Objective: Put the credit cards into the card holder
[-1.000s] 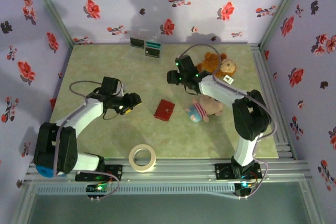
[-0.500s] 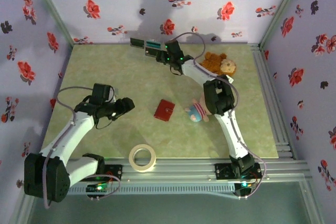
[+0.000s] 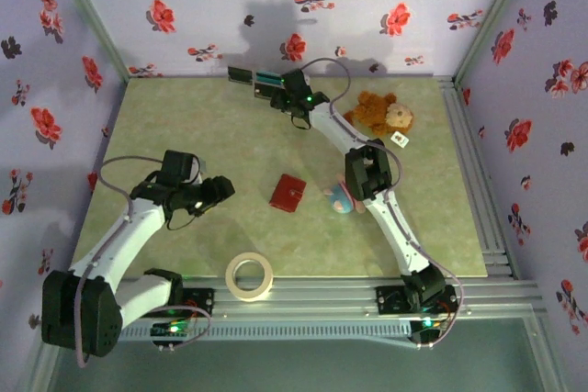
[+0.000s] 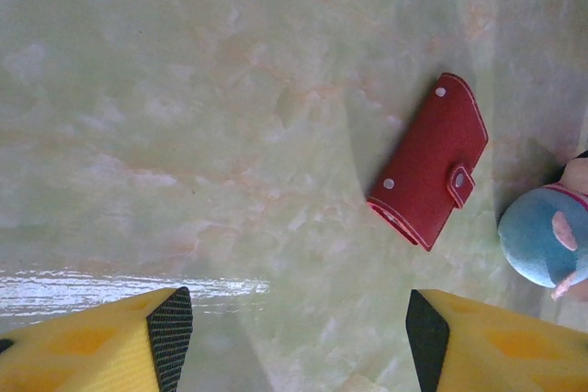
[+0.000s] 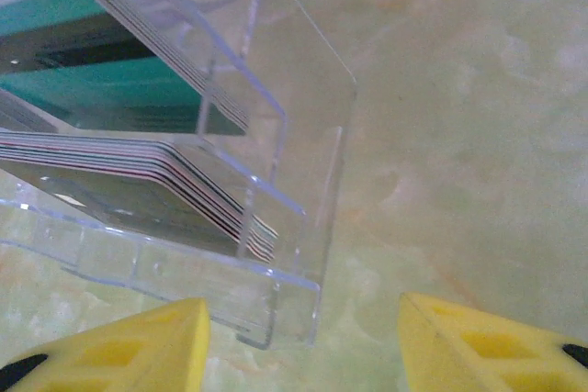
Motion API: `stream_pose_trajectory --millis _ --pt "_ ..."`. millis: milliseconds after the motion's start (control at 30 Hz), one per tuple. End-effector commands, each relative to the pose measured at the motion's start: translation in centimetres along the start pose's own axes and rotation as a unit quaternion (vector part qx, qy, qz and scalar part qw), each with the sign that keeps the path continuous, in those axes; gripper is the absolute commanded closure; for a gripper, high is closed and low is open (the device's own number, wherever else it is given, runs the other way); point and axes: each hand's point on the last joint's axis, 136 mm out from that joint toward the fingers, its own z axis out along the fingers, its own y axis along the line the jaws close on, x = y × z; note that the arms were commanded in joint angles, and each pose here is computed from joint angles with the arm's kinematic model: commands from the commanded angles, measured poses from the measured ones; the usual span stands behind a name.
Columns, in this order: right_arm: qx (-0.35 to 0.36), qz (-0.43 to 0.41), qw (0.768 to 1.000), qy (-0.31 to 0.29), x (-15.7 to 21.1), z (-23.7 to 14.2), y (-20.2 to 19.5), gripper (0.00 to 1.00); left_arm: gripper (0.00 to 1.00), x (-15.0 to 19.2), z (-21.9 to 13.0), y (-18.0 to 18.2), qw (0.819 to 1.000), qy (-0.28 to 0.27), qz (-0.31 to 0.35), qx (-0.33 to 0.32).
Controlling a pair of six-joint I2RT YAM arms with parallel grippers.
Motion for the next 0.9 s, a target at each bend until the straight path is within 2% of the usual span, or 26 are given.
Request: stream_pose_trajectory --millis 0,167,433,633,867 --pt "-0.024 0.006 1.0 0.019 -0.3 -1.2 1.2 0.45 0.33 -1.6 -0.1 -0.7 1.0 -0.023 0.007 0.003" --pt "-0.032 -0.001 0.999 0.006 -1.6 -2.9 2.1 0.48 0.33 -4.5 -0.2 -3.1 0.999 -0.033 0.024 0.011" --pt "-0.026 0.041 0.999 0.021 -0.1 -0.3 0.3 0.56 0.34 -8.5 1.6 -5.6 0.999 -0.036 0.028 0.013" --pt "-0.009 0.076 0.997 0.011 -0.5 0.8 -1.5 0.55 0.34 -9.0 2.3 -5.8 0.999 -0.032 0.025 0.011" --pt "-0.01 0.103 0.994 0.022 0.0 1.4 -1.8 0.52 0.34 -8.6 2.9 -5.0 0.999 -0.03 0.017 0.005"
